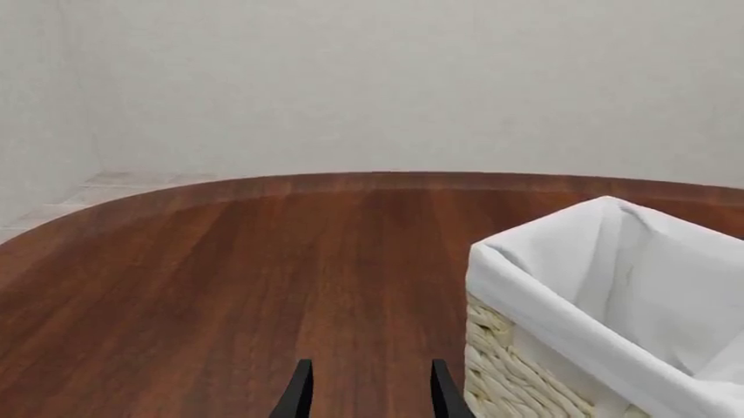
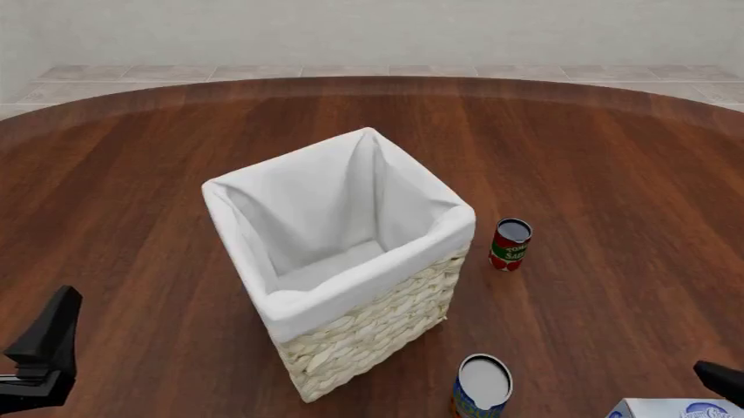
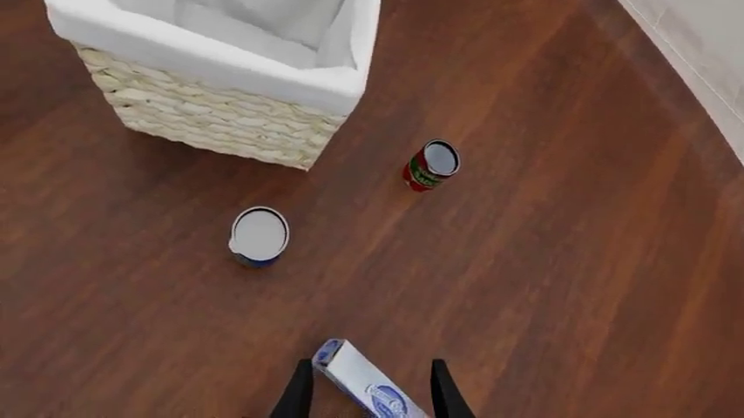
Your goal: Pick up the cream cheese box, and put it in the basket.
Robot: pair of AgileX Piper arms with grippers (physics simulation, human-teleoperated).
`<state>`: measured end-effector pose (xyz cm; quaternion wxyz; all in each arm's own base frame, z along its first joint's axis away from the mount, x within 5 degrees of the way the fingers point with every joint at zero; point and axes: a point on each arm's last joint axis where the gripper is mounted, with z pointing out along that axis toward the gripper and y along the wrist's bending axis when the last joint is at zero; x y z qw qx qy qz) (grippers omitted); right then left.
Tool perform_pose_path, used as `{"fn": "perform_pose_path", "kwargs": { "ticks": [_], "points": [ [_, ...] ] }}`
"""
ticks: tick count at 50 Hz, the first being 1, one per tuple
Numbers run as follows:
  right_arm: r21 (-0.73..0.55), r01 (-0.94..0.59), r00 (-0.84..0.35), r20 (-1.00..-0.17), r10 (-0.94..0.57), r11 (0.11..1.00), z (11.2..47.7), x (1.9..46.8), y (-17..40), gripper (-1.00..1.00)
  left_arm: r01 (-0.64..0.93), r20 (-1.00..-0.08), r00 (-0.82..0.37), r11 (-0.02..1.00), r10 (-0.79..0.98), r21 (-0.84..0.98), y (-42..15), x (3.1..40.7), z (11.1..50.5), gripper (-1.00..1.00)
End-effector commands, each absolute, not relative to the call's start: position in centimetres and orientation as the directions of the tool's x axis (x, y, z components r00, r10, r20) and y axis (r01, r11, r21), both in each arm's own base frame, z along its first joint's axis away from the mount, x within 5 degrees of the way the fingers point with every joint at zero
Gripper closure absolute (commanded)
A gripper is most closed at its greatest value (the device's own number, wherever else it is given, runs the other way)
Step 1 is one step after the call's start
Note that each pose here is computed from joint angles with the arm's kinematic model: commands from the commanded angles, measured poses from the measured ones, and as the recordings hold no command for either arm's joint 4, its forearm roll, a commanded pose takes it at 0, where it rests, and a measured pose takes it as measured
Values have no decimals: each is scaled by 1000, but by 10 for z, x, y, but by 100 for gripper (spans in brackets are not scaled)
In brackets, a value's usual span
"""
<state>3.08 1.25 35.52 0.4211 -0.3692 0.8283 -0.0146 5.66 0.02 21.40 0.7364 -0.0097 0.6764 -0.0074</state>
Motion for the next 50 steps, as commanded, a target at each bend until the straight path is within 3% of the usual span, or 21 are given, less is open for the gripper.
{"fn": "perform_pose_path", "kwargs": {
  "ticks": [1, 50],
  "points": [
    [-330, -632, -375, -662, -649, 702, 349, 35, 15, -100, -2, -996, 86, 1000, -25, -26, 0, 57, 214, -100],
    [-306, -658, -462, -558, -690, 688, 326, 54, 21, -100, -5, -995, 99, 1000, -29, -30, 0, 56, 216, -100]
  ]
}}
